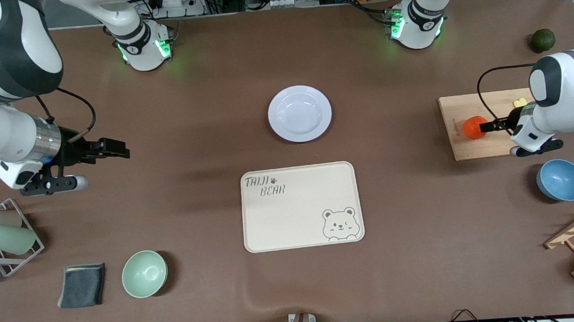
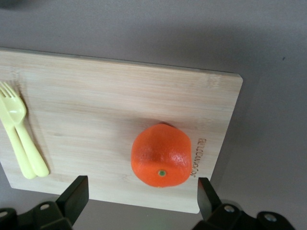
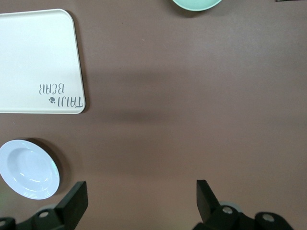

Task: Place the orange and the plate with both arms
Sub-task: 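Lower the left gripper over the orange and close on it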

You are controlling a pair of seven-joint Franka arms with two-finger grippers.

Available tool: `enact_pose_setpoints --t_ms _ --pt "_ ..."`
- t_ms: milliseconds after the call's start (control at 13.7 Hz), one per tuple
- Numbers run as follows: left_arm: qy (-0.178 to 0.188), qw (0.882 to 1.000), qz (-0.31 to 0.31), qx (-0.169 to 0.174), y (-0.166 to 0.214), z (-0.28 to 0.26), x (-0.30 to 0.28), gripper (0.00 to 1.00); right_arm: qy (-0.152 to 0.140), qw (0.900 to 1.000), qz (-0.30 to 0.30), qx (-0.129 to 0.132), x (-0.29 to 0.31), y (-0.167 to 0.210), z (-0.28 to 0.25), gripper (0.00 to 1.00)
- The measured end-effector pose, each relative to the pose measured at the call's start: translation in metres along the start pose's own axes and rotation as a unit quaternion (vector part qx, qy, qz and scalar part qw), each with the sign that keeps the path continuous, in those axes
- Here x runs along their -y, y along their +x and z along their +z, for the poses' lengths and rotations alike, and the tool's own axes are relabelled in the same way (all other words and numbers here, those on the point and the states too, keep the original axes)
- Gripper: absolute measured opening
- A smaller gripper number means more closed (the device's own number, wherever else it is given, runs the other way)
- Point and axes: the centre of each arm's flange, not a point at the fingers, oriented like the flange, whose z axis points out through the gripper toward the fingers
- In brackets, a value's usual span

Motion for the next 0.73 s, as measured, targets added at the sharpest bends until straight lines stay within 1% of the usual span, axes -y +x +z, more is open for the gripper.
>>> enact_pose_setpoints --t_ms 364,582,655,728 --pt "-0.001 1.000 0.002 0.009 0.007 0.021 -0.002 1.00 0.000 1.000 -0.003 0.001 0.004 0.000 0.002 1.00" --pt "-0.002 1.000 0.002 0.012 0.011 0.030 -0.003 1.00 0.000 1.000 -0.005 0.003 0.007 0.002 0.012 1.00" --pt "-0.002 1.000 0.003 0.013 0.011 0.032 -0.003 1.00 0.004 1.000 -0.004 0.005 0.007 0.002 0.016 1.00" --pt "-0.002 1.000 0.002 0.014 0.011 0.033 -0.003 1.00 0.014 1.000 -0.002 0.007 0.008 0.003 0.020 1.00"
